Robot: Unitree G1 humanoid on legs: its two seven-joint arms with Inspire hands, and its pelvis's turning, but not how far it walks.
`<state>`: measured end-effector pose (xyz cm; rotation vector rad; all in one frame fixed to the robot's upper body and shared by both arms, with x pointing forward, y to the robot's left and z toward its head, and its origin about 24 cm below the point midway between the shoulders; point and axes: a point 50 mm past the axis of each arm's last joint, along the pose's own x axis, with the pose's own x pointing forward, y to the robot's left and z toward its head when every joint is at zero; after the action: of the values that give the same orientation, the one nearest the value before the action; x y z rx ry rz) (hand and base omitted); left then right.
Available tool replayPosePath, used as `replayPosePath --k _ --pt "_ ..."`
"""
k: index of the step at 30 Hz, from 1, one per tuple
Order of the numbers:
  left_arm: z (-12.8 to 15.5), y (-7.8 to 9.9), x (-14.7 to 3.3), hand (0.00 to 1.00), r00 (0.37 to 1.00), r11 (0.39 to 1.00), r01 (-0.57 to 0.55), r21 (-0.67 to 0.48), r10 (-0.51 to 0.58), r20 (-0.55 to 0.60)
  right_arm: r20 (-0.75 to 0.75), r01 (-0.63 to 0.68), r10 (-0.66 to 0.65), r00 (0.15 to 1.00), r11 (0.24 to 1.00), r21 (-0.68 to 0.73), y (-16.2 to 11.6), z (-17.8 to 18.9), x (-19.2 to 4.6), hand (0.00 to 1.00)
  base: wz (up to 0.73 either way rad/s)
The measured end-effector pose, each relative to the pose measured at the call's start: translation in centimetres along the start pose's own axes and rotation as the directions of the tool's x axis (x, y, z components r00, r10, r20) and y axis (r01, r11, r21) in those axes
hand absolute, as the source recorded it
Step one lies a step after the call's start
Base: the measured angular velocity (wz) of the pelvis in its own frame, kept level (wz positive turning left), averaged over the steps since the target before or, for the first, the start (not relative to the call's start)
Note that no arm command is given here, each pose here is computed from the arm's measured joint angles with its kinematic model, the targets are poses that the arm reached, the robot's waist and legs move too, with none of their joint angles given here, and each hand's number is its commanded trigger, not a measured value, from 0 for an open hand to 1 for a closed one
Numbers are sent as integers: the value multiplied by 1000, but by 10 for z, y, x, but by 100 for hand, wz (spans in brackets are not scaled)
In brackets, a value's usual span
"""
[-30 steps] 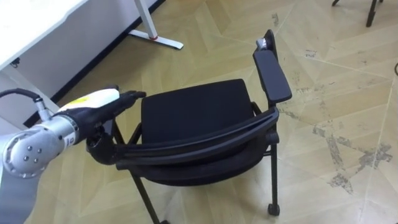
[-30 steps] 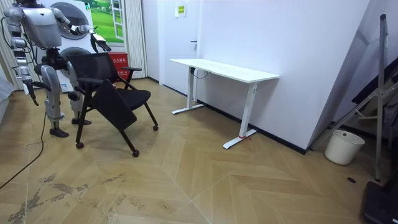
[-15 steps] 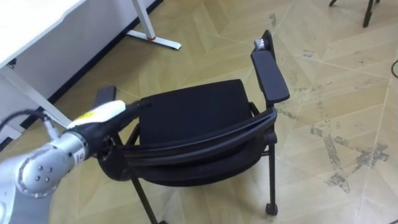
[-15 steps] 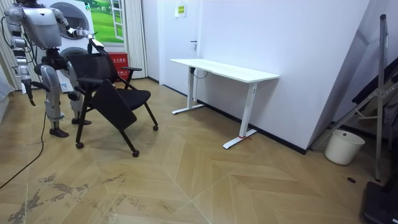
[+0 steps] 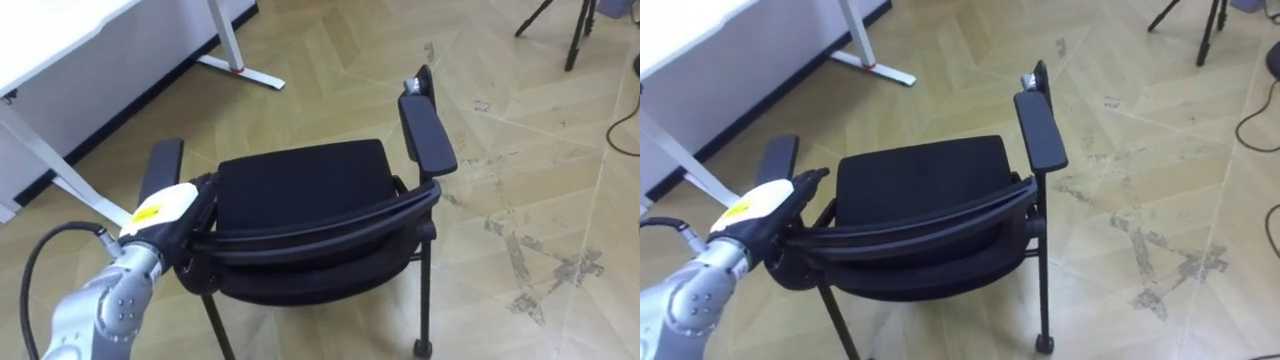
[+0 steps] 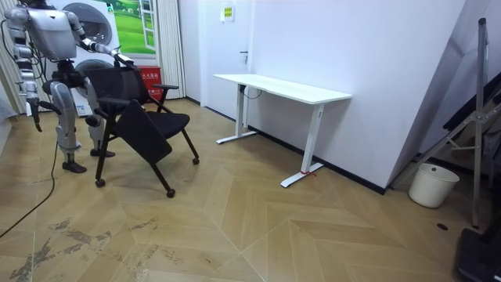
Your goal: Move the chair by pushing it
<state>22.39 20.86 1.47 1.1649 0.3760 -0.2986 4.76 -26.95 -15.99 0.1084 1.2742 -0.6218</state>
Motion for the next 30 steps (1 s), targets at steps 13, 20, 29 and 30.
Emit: replayPosePath --k 13,20,29,30 --pt "-3 -3 -2 15 999 999 -31 23 31 -30 -14 -6 6 1000 1000 -3 1 -2 0 0 0" --pt "-3 -5 -3 100 999 999 -33 25 34 -31 6 -4 4 1000 1000 -17 2 2 0 0 0" --pt "-3 -7 -4 100 999 997 -34 66 35 -28 13 -3 4 1000 999 -32 2 3 0 0 0" --pt "-3 -7 -4 100 999 997 -33 77 35 -28 14 -4 4 1000 999 -32 2 3 0 0 0"
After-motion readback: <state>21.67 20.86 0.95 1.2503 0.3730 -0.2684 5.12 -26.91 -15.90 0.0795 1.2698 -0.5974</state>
